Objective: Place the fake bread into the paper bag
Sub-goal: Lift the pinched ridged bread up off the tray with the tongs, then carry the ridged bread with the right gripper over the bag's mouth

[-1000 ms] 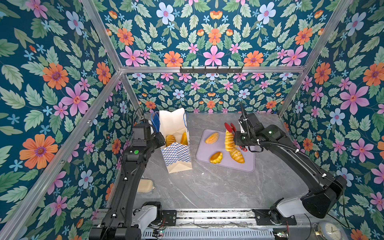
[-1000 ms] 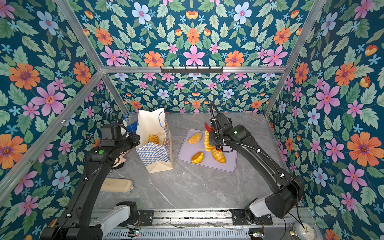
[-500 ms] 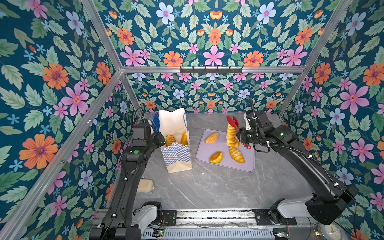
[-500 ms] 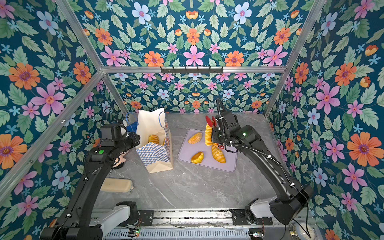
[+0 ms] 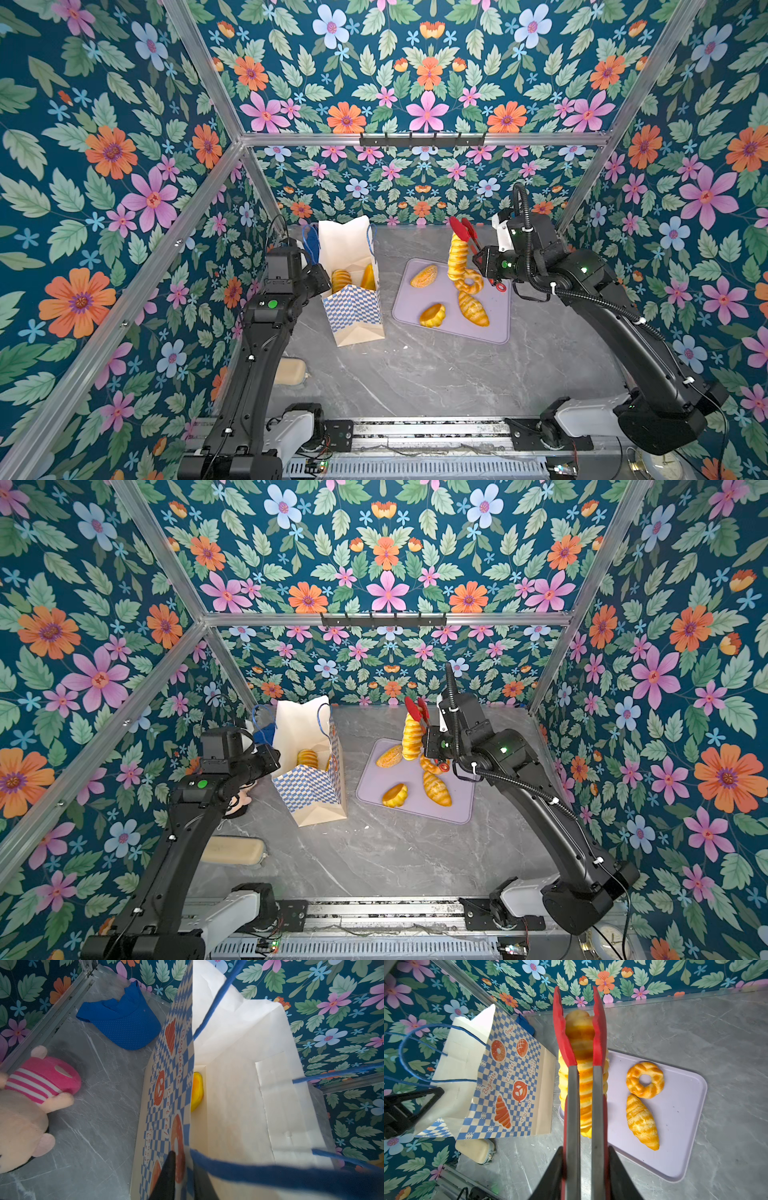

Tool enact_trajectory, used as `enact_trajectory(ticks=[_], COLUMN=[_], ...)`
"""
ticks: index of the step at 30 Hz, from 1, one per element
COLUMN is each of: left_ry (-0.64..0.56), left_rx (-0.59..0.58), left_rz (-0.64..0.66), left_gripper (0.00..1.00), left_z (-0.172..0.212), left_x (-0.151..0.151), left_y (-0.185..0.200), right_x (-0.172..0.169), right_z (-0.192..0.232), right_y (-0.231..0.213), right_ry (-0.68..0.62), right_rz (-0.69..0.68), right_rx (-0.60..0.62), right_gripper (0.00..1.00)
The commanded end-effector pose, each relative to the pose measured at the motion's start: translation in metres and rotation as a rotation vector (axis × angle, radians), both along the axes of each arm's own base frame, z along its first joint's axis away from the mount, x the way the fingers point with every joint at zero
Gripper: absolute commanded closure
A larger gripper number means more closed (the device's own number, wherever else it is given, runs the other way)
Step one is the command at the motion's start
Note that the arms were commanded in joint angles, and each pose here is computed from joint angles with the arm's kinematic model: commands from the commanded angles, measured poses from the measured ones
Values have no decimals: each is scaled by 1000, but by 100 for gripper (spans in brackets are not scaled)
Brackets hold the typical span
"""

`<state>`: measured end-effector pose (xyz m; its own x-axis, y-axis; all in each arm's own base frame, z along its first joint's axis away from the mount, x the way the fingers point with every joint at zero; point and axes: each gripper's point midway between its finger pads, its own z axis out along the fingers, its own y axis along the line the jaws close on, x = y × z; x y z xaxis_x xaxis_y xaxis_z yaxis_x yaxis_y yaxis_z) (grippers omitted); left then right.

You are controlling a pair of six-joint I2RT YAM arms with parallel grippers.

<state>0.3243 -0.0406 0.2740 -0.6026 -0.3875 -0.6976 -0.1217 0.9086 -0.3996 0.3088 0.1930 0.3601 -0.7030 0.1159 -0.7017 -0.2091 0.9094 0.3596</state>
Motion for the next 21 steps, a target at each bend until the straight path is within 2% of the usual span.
enact_trajectory(ticks=[1, 21], left_ry=[-31, -32], left_rx=[-13, -21], left_rz=[1, -3], left_gripper=[83, 83], left_z=[9, 9], left_x=[4, 4], left_y=[-1, -3], right_x=[1, 6], right_z=[25, 94], right_y=[8, 45], right_ry=[-66, -188], right_rz=[29, 163], right_rx=[66, 273], right_gripper=[69, 71])
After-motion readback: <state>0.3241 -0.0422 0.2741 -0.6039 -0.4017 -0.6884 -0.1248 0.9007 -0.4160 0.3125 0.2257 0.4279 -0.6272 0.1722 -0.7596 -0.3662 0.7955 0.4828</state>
